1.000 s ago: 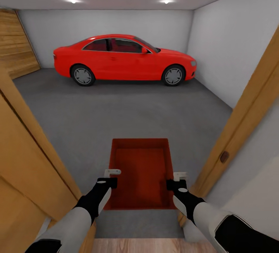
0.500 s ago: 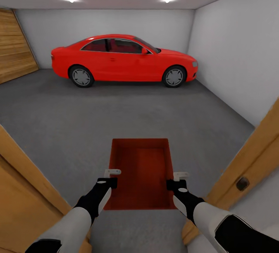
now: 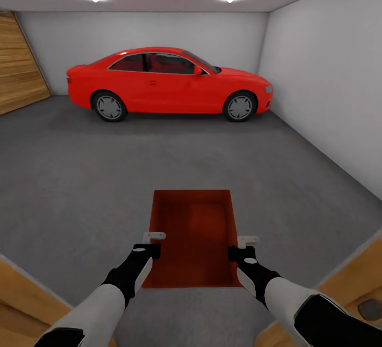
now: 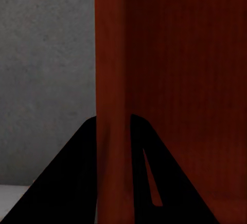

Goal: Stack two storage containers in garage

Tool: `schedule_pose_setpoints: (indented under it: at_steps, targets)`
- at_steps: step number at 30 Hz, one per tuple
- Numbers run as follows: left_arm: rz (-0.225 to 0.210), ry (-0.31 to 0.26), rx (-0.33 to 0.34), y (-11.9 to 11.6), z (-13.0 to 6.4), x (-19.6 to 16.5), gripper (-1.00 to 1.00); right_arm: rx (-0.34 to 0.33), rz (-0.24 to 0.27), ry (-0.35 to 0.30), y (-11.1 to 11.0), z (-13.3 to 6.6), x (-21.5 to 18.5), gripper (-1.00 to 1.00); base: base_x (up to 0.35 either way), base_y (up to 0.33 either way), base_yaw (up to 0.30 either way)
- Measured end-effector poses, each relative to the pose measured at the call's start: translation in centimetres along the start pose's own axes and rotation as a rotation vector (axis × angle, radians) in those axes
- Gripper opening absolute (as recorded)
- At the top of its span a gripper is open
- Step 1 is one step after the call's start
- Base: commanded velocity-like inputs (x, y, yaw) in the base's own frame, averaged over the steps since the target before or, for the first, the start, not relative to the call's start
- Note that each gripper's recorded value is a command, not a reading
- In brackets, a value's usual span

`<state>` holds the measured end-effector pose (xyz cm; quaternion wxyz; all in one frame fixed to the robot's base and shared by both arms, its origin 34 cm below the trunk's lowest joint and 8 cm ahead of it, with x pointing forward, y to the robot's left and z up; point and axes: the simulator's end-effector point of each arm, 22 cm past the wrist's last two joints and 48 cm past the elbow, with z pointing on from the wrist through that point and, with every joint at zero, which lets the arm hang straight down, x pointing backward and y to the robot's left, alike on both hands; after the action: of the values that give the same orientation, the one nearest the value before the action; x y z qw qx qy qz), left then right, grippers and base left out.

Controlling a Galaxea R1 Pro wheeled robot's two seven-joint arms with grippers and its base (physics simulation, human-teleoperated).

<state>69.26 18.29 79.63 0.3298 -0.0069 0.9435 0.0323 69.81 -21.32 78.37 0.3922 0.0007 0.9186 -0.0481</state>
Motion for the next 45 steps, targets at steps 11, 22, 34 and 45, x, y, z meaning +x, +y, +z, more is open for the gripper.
schedule_pose_setpoints:
  at_steps: [11, 22, 34, 45]
  targets:
    - [0.0, 0.0, 0.0, 0.0, 0.0, -0.01, -1.0, 0.0, 0.0, 0.0, 0.0, 0.0, 0.0, -1.0, 0.323, 0.0, 0.0]
    - [0.0, 0.0, 0.0, 0.01, 0.0, -0.01, -1.0, 0.0, 0.0, 0.0, 0.01, 0.0, 0.0, -1.0, 0.323, 0.0, 0.0]
    - [0.001, 0.0, 0.0, 0.01, 0.0, -0.02, -1.0, 0.0, 0.0, 0.0, 0.01, 0.0, 0.0, -1.0, 0.323, 0.0, 0.0]
    - [0.0, 0.0, 0.0, 0.0, 0.0, 0.0, -1.0, 0.0, 0.0, 0.0, 0.0, 0.0, 0.0, -1.0, 0.323, 0.0, 0.0]
